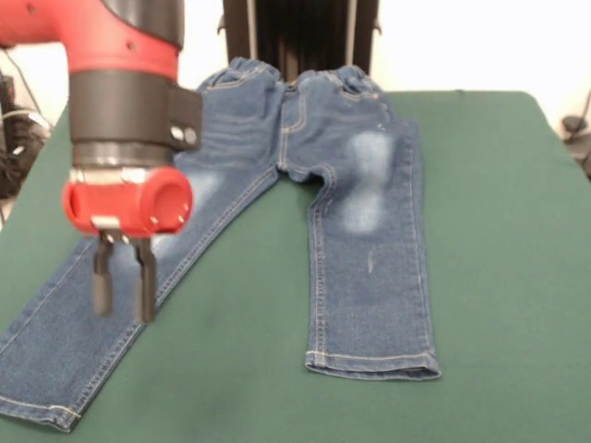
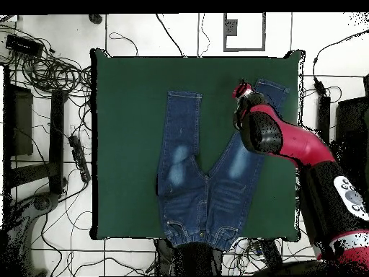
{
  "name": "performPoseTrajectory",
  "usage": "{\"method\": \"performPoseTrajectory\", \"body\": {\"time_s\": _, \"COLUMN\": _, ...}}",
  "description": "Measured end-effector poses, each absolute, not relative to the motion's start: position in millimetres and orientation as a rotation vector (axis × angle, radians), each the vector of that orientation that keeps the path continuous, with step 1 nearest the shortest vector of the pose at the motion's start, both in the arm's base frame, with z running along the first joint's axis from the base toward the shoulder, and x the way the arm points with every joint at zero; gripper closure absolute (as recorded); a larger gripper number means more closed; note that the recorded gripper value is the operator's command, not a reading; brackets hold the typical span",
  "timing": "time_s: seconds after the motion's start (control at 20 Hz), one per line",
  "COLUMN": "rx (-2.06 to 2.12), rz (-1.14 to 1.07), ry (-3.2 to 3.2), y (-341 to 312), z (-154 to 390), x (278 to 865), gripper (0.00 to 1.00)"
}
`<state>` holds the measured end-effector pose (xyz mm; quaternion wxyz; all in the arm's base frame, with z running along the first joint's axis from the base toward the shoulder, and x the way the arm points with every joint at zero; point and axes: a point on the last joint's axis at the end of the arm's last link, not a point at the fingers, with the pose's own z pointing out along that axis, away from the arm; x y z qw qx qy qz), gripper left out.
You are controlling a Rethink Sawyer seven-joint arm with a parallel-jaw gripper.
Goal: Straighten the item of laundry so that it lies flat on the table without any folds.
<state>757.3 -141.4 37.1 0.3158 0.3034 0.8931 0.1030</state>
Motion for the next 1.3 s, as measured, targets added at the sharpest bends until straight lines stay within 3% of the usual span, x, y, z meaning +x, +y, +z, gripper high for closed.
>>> {"method": "performPoseTrajectory", "body": {"time_s": 0.6, "rx": 0.838, "rz": 0.176, "ry": 2.363, "y": -145, "z": 114, "x": 750, "gripper": 0.0}}
{"method": "performPoseTrajectory", "body": {"time_s": 1.3, "rx": 0.875, "rz": 0.227, "ry": 2.439, "y": -38, "z": 155, "x": 750, "gripper": 0.0}}
